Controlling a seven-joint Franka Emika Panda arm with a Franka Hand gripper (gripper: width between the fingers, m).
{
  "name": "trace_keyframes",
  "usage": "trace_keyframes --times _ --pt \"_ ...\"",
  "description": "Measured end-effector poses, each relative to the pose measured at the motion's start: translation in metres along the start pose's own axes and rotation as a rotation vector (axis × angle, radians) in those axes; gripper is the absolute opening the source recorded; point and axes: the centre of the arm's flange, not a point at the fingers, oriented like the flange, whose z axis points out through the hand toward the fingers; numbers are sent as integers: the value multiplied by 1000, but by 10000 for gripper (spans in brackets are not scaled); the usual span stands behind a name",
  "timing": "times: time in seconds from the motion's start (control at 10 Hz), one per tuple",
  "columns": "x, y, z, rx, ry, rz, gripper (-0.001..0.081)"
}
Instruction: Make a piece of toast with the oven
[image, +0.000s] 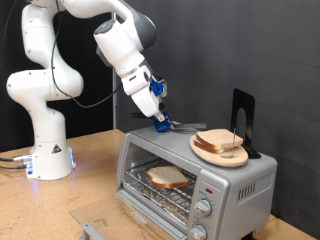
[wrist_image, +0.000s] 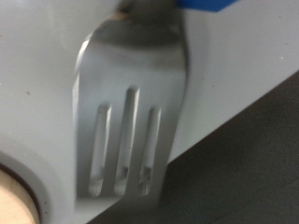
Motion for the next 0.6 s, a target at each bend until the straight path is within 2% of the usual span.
trace_keyframes --times 0.1,0.2,0.4,0.6 --pt "0 2 1 -1 -1 5 681" --pt "1 3 1 -2 0 8 786" --pt "3 6 -2 2 6 16 808" --pt "8 11 -15 29 16 36 808"
